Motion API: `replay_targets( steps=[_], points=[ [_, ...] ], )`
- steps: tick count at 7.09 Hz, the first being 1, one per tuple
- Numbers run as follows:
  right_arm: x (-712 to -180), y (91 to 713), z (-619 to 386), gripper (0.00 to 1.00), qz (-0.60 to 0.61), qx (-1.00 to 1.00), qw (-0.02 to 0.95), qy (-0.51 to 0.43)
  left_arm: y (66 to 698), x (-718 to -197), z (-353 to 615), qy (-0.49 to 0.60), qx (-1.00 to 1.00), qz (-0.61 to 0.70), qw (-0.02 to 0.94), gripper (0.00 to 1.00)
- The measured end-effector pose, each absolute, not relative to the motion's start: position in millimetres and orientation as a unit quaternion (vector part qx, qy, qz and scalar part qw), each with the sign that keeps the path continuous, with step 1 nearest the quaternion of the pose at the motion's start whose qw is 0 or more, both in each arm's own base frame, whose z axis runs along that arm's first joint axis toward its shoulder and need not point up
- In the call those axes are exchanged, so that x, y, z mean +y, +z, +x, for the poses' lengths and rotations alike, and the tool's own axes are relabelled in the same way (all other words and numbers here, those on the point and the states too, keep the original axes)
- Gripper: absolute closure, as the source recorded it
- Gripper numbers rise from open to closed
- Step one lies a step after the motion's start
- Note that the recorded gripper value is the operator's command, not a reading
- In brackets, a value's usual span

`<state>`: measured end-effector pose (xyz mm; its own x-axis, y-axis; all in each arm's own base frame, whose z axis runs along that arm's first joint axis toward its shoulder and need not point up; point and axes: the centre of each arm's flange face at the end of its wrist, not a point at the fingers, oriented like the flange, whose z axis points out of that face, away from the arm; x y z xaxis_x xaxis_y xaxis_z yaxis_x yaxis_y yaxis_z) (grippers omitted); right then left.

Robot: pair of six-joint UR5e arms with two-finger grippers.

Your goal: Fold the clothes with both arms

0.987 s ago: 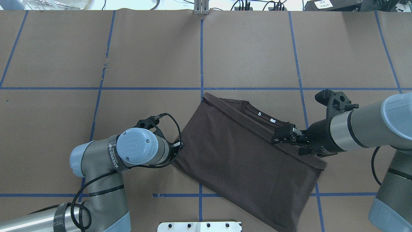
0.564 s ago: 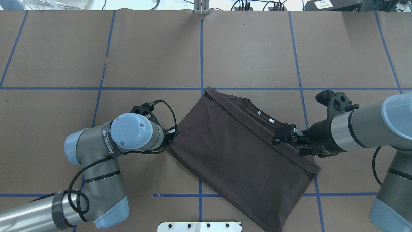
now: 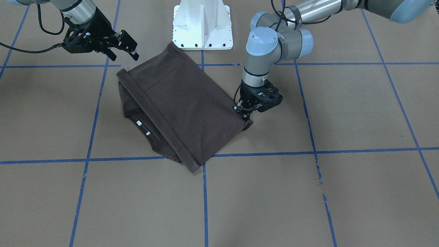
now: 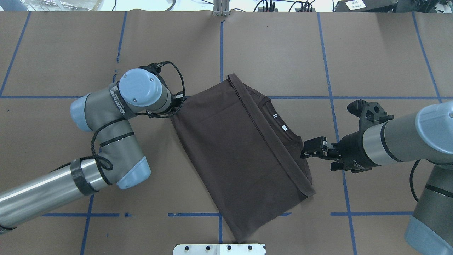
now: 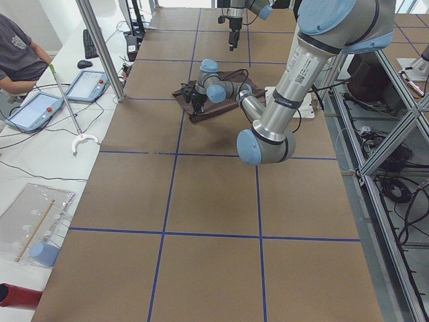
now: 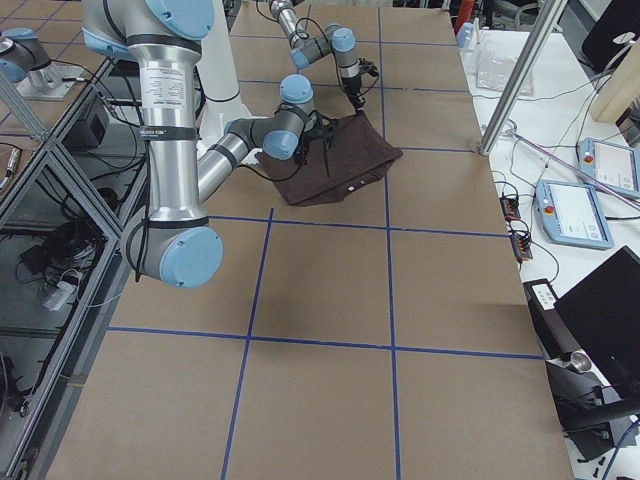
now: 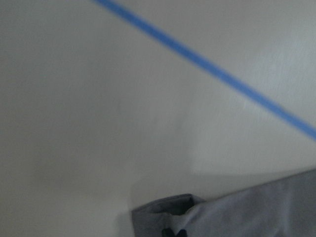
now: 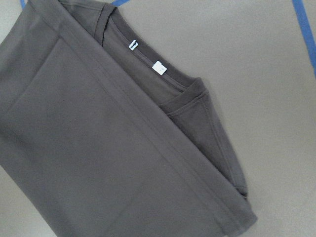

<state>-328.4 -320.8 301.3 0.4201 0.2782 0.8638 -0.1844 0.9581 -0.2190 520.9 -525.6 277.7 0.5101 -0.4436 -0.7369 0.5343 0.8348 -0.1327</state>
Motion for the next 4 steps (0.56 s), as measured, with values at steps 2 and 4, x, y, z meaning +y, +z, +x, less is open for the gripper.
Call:
replay_targets(
  steps=[2,4],
  points=[
    [-321,301,-330,0.00,-0.045,-0.521,0.842,0.138,271,-608,516,-0.273,0.416,0.101,0.862,1.00],
    [-322,302,-331,0.00,-0.045,-0.520,0.842,0.138,242,-656,535,-0.261,0.429,0.126,0.856,0.40]
  ],
)
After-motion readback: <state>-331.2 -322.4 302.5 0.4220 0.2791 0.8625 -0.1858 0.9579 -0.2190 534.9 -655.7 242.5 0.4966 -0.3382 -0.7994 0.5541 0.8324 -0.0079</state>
